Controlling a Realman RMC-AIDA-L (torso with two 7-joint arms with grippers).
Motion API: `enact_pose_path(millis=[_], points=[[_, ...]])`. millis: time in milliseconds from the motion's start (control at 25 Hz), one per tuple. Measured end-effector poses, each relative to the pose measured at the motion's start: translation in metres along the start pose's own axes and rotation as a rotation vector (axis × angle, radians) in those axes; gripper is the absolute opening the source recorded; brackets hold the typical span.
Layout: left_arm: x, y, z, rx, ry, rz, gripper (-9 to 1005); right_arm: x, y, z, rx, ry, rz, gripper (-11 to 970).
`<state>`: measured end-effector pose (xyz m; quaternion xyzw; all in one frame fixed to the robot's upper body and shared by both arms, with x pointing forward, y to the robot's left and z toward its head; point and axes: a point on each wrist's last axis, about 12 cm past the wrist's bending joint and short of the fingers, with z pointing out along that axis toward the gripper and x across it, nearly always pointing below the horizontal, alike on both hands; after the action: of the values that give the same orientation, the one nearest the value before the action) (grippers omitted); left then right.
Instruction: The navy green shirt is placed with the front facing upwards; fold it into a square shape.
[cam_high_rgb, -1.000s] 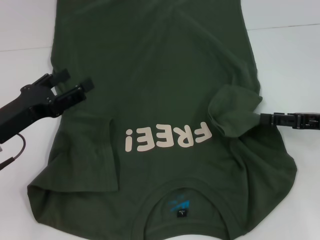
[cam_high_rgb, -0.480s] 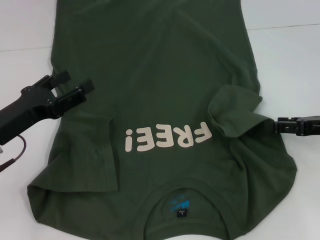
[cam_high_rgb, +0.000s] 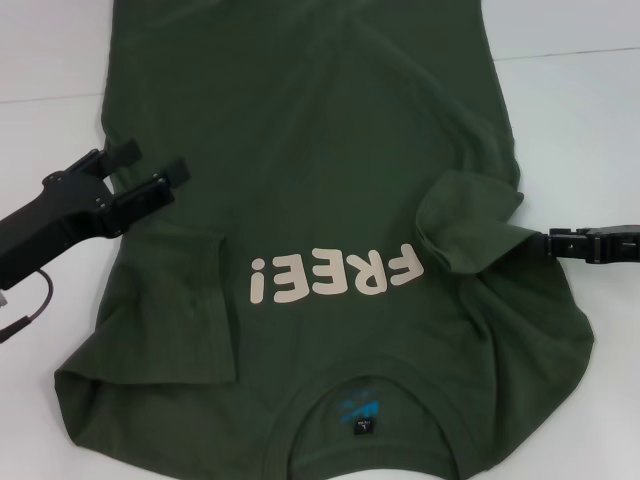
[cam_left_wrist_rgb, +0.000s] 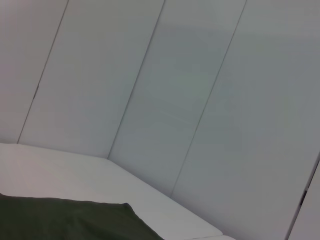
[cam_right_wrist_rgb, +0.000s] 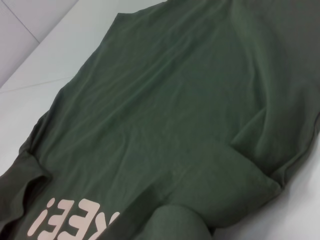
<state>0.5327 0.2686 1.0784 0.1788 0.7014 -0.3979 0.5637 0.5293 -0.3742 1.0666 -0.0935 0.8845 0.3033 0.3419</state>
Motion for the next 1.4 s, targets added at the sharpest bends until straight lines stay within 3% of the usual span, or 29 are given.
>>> enact_pose_path(millis=[240, 680, 920, 1000, 1400], points=[[-0.001, 0.0, 0.002, 0.004, -0.002, 0.004, 879, 0.001, 0.001, 0.002, -0.004, 0.005, 0.0, 549], [-0.002, 0.0, 0.002, 0.004, -0.006, 0.014, 878, 0.0, 0.005, 0.008, -0.017, 0.037, -0.016, 549], [-0.002, 0.0, 0.002, 0.003, -0.004, 0.014, 877, -0.003, 0.008, 0.012, -0.032, 0.043, -0.027, 335], [-0.002, 0.0, 0.002, 0.003, -0.004, 0.014, 876, -0.004, 0.009, 0.013, -0.036, 0.045, -0.031, 98], [-0.002, 0.0, 0.002, 0.002, -0.004, 0.016, 875, -0.005, 0.017, 0.015, -0.088, 0.057, -0.043, 13]])
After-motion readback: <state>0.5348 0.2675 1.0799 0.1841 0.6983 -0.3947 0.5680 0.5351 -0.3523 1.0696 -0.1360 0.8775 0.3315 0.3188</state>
